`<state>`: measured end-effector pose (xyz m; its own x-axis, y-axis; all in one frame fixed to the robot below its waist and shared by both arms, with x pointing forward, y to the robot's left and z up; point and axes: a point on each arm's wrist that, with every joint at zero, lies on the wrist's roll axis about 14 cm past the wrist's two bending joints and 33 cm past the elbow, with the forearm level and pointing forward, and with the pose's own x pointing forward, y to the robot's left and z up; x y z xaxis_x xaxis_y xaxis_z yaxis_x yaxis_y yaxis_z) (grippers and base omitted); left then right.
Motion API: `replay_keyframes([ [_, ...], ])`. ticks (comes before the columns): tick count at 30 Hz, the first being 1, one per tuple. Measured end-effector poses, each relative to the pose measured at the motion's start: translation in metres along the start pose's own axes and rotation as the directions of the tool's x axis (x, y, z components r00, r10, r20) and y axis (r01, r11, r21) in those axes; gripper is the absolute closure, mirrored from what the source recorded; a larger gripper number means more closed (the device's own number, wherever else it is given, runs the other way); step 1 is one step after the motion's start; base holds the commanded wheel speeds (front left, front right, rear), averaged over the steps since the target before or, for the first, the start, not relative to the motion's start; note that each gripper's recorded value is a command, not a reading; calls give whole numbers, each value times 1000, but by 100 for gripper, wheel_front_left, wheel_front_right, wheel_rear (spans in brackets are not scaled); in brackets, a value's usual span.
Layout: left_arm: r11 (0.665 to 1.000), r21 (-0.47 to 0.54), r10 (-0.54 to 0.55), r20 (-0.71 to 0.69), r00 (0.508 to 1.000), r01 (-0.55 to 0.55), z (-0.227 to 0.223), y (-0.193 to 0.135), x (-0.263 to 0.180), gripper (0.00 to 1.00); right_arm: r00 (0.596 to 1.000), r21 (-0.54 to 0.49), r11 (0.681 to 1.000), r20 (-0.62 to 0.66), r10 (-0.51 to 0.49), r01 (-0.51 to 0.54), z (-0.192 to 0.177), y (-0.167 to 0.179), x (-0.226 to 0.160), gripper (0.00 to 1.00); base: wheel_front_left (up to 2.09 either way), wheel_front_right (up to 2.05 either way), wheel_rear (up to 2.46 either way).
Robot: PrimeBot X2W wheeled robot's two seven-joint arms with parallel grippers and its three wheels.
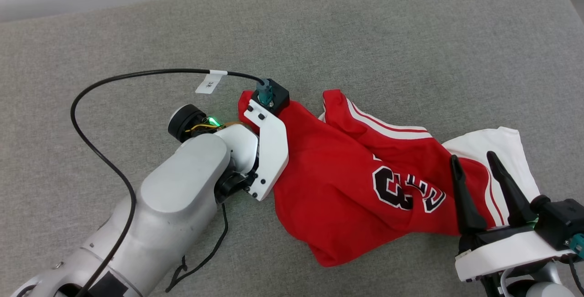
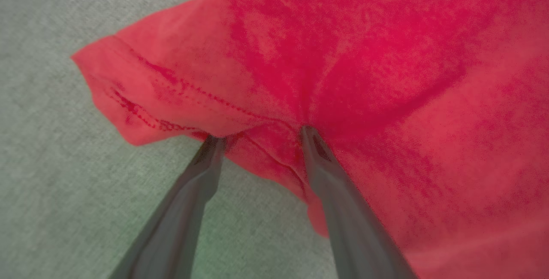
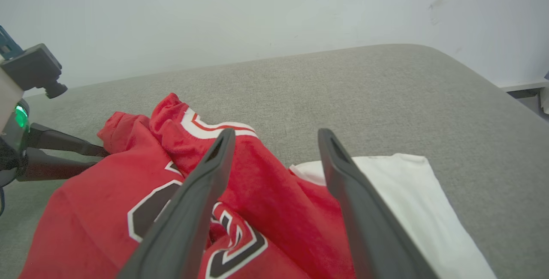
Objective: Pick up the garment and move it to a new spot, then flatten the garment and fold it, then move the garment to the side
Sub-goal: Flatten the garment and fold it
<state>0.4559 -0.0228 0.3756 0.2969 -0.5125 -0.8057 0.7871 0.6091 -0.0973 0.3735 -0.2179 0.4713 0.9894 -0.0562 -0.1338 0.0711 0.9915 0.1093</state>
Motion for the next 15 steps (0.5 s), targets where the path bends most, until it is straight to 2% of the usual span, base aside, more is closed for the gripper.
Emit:
replay_keyframes([
  [2,1000,8,-11,-9,1000,11,-1,-2,1,100,1000,6,1000,-1,-1,1,-1,0,0,0,0,0,0],
  [10,998,29,49,163,985,-55,21,10,-12,100,1000,11,1000,11,0,0,3,0,-2,0,0,0,0],
  [15,986,-5,156,366,917,-166,53,33,-56,100,999,-1,1000,34,29,-29,15,8,-3,0,0,0,0],
])
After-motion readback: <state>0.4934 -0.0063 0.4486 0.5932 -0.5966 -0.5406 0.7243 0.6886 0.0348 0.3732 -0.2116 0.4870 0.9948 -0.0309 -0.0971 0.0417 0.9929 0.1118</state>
